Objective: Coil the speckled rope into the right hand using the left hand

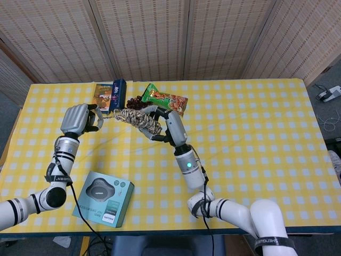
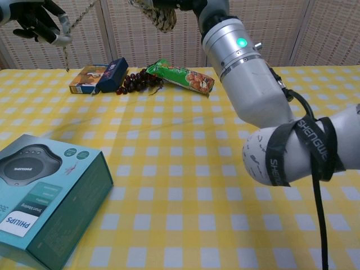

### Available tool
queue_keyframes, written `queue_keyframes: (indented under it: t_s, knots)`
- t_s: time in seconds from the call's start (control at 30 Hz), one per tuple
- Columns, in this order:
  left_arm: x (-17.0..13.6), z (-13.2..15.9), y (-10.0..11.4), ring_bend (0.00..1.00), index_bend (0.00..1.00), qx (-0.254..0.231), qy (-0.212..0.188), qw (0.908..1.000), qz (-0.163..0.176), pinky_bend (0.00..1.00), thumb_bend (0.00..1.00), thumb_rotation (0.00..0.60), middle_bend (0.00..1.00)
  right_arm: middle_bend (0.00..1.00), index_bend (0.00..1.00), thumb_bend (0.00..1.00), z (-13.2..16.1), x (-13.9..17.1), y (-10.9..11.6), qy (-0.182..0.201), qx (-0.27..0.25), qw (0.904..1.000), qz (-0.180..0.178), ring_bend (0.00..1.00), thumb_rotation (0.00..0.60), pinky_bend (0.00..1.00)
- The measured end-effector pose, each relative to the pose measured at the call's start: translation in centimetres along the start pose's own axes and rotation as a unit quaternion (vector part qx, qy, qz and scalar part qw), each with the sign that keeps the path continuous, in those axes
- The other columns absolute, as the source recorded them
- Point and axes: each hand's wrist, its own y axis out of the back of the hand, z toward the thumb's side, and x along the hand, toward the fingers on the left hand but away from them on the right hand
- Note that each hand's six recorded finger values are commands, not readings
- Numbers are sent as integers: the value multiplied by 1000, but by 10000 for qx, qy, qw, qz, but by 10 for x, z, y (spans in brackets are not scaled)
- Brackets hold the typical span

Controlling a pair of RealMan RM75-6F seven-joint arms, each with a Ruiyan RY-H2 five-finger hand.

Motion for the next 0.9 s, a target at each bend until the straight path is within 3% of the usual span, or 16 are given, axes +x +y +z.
queue_keyframes:
  t_s: [0.2, 0.3, 0.43, 0.53, 0.63, 0.73, 0.9]
  knots:
    - [-2, -8, 0, 753, 715, 174, 31, 9998, -11, 932, 400, 600, 838, 714, 926, 350, -3, -2, 7, -85, 115, 9999, -61, 553, 600, 599]
    - [-3, -11, 1, 684, 594, 210, 47, 9998, -48, 878, 397, 600, 784, 714, 926, 353, -2, -2, 7, -104, 189, 9998, 23, 553, 600, 599]
    - [-7, -18, 3, 405, 242, 359, 128, 9989, -281, 627, 369, 600, 448, 714, 926, 362, -2, -4, 9, -147, 391, 9990, 186, 553, 600, 599]
    - [-11, -27, 6, 243, 109, 510, 252, 9972, -490, 448, 350, 600, 265, 714, 926, 366, -1, -5, 13, -201, 604, 9974, 347, 553, 600, 599]
    - [-17, -36, 6, 202, 71, 637, 374, 9951, -651, 371, 345, 600, 212, 714, 926, 370, 1, -5, 20, -248, 846, 9948, 503, 553, 600, 599]
    - [-19, -43, 7, 195, 67, 721, 457, 9939, -700, 356, 343, 600, 201, 714, 926, 375, 3, -4, 29, -290, 1111, 9914, 635, 553, 600, 599]
    - [-21, -52, 14, 194, 97, 871, 526, 9936, -486, 355, 339, 600, 200, 714, 926, 382, 1, 5, 47, -395, 1468, 9852, 794, 553, 600, 599]
